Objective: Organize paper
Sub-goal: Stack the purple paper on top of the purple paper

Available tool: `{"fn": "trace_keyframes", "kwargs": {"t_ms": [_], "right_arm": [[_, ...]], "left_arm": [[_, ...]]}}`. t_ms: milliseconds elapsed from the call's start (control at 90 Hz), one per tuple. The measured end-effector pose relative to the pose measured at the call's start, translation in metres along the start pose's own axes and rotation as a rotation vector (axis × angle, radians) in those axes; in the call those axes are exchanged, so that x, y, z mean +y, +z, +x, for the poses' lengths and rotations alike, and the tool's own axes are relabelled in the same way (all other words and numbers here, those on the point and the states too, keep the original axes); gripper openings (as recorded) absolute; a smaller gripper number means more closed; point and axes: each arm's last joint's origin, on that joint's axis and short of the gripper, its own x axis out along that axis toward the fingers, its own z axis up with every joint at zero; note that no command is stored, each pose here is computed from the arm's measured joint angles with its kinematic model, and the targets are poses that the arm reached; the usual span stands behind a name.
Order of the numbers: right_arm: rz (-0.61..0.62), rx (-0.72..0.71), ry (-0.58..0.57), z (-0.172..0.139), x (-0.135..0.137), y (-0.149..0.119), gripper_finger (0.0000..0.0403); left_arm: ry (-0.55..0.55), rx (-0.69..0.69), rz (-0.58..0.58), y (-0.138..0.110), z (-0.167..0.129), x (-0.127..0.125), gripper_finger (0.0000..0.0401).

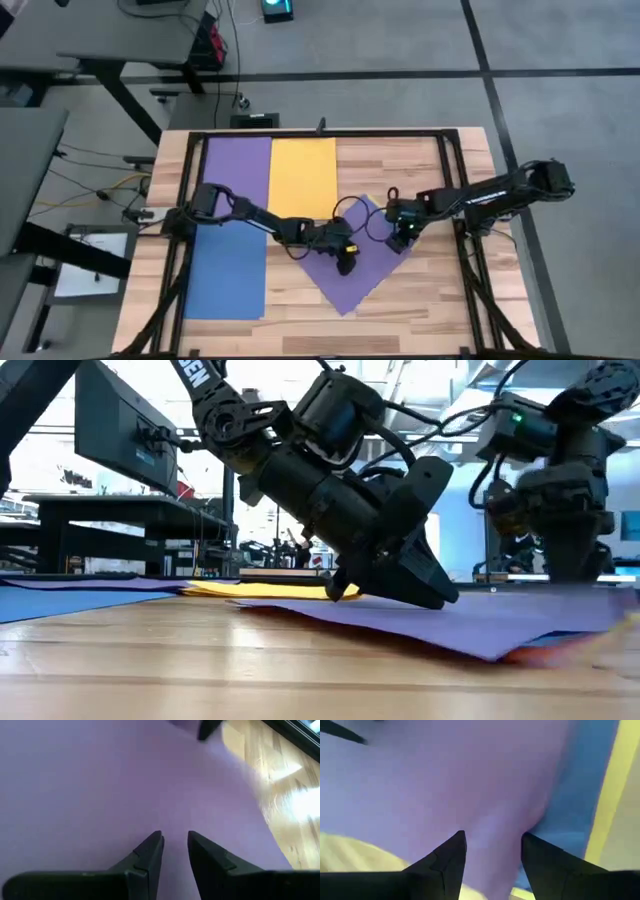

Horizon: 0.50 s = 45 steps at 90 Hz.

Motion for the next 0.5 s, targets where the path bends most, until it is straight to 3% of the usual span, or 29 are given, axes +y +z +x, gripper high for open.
{"fn": "trace_keyframes", "kwargs": {"t_ms": [378,500], "right_arm": [[-0.026,-0.073,0.071,-0.005,0.005,0.005,0.0171],[-0.086,-0.083,0.169,-0.012,0.013,0.005,0.0171]], "left_arm": [[0.002,-0.005,0.002,0.0,0.0,0.0,0.0081],[0.002,-0.005,0.003,0.0,0.0,0.0,0.0081]]}}
